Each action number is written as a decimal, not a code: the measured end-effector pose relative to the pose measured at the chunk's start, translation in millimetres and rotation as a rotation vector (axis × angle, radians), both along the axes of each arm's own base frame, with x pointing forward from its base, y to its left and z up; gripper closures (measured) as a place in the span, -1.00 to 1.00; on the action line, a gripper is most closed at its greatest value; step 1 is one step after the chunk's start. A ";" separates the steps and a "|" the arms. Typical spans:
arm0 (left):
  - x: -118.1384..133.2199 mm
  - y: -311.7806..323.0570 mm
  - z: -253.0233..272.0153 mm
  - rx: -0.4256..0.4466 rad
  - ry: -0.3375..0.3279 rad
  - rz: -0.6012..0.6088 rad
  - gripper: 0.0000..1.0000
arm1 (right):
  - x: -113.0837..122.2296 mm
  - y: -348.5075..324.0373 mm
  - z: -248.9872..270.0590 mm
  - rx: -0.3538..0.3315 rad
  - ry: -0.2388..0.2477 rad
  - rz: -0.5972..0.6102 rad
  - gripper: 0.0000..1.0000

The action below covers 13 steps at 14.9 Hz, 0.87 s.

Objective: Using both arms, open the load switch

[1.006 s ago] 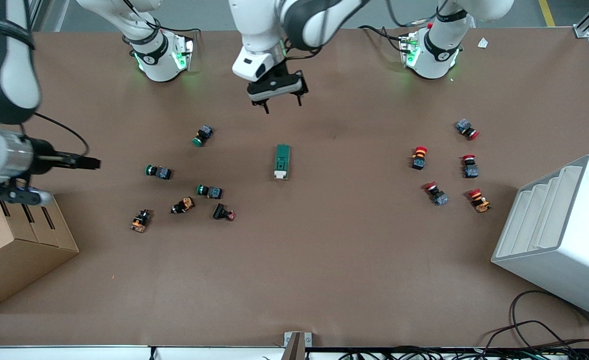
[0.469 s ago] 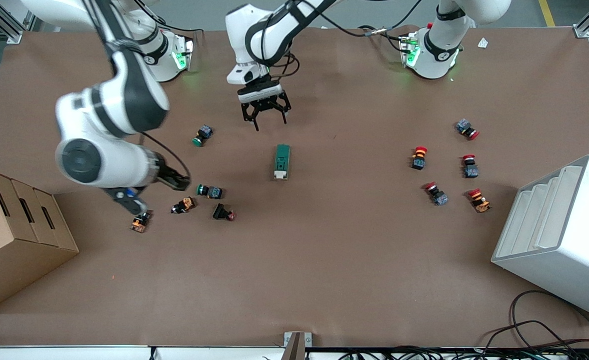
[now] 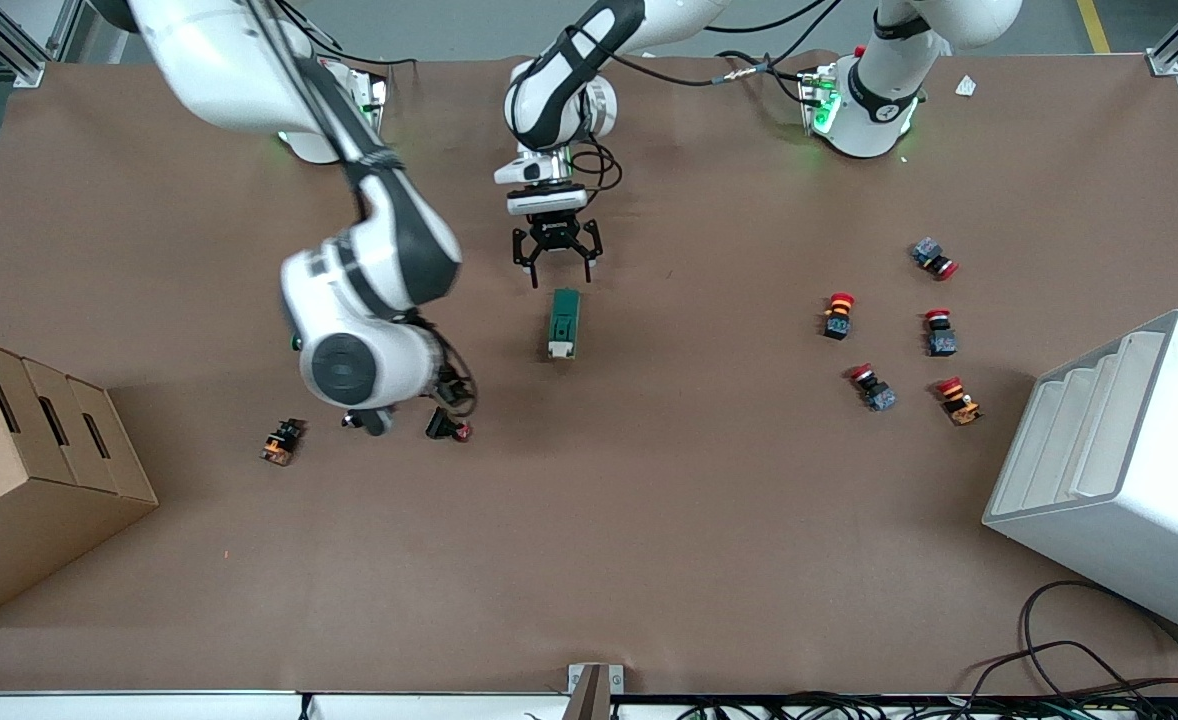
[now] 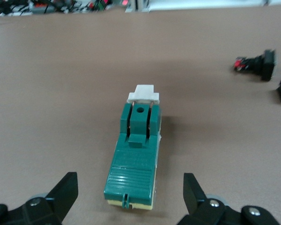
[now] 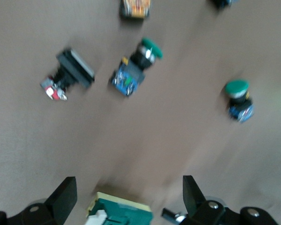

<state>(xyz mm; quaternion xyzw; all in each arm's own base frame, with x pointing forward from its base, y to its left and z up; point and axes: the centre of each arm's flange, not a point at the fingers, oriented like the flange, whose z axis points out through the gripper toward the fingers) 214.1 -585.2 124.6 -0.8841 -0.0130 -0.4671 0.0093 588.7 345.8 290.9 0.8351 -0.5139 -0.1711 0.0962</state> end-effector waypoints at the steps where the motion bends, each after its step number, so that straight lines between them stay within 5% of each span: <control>1: -2.4 6.1 -10.8 -0.027 -0.030 -0.024 -0.99 | -5.5 21.2 -15.0 -0.020 -0.007 -0.027 -1.00; 7: -4.3 18.5 -44.0 -0.050 -0.079 -0.092 -0.99 | -29.6 76.2 -85.3 -0.095 -0.017 -0.176 -1.00; 13: -3.7 19.3 -45.4 -0.045 -0.086 -0.092 -1.00 | -40.4 92.1 -92.6 -0.050 0.057 -0.246 -1.00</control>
